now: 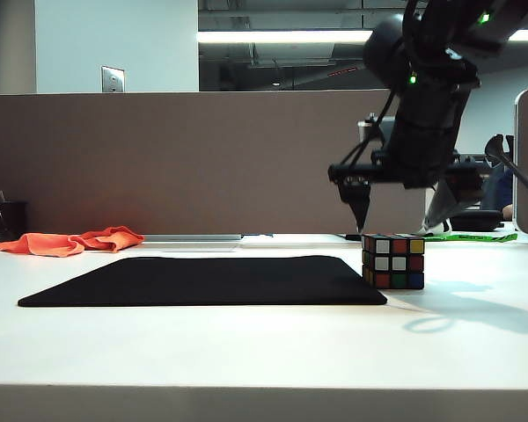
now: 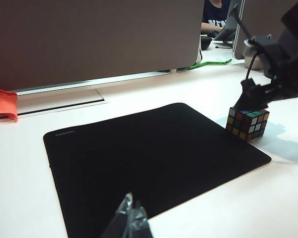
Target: Pick up the cube on the right side of the mouse pad, then place it in the center of the mouse pad.
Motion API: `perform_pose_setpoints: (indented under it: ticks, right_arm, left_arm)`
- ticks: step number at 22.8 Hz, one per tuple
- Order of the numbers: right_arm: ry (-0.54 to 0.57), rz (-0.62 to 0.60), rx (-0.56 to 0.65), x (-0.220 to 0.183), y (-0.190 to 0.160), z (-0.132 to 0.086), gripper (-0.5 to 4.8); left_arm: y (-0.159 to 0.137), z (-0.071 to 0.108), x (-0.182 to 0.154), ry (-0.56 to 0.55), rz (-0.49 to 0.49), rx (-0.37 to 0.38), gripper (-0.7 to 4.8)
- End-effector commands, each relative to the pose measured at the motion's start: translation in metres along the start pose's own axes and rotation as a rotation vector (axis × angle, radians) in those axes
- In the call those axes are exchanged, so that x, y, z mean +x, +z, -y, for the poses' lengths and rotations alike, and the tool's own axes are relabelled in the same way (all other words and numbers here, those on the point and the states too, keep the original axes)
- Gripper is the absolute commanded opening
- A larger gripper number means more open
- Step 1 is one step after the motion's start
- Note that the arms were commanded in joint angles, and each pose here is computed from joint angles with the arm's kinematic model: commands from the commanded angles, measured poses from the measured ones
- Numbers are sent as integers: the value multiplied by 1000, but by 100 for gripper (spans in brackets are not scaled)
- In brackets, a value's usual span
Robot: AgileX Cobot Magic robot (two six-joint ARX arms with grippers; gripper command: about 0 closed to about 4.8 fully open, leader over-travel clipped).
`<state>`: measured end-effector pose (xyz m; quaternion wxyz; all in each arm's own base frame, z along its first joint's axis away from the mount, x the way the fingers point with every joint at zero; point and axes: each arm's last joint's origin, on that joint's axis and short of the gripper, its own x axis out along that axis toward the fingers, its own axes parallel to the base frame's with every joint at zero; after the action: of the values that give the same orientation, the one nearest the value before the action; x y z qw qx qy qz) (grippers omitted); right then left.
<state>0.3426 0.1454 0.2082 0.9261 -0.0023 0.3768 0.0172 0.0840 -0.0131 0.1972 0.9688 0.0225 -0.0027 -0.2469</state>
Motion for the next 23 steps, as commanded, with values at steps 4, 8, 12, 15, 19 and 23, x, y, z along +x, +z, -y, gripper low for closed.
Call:
perform_pose_setpoints:
  ticks: [4, 8, 12, 15, 19, 23]
  right_arm:
    - [-9, -25, -3, 7, -3, -1, 478]
    - [-10, -30, -5, 10, -5, -1, 478]
    - [-11, -29, -4, 10, -5, -1, 477]
    - [-13, -33, -3, 10, -5, 0, 477]
    - [-14, -29, -1, 11, -4, 0, 477]
    - [-22, -32, 6, 12, -4, 4, 477]
  left_arm:
    - [3, 0, 0, 1, 10, 2, -6]
    - [3, 0, 0, 1, 10, 2, -6]
    - [3, 0, 0, 1, 10, 2, -6]
    - [3, 0, 0, 1, 10, 2, -6]
    - [3, 0, 0, 1, 10, 2, -6]
    - [3, 0, 0, 1, 10, 1, -6]
